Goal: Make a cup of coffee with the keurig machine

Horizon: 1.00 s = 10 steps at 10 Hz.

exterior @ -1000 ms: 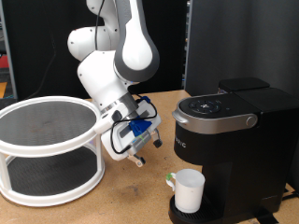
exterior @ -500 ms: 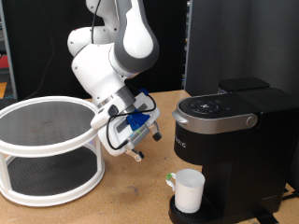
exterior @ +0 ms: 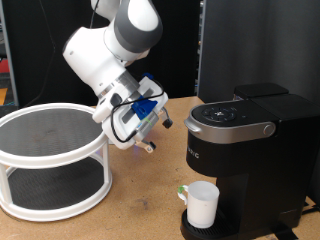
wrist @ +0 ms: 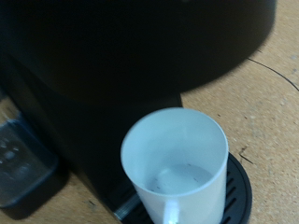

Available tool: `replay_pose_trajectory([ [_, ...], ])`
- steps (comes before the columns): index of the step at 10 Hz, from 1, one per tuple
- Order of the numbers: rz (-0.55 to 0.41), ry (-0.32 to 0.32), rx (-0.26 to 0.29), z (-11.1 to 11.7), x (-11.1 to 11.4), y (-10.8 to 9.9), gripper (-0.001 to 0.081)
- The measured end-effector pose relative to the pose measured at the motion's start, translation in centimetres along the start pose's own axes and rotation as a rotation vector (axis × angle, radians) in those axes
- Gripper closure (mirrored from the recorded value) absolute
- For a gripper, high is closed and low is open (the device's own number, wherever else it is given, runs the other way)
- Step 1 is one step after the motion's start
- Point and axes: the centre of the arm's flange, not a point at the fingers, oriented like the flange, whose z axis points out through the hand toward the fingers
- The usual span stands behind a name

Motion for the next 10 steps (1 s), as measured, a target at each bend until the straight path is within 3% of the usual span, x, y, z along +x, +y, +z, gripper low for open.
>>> replay_pose_trajectory([
  [5, 0.020, -0.023, 0.025, -1.0, 0.1, -0.9, 0.0003],
  [10, 0.028, -0.002, 0.102, -5.2, 2.4, -5.6, 0.0003],
])
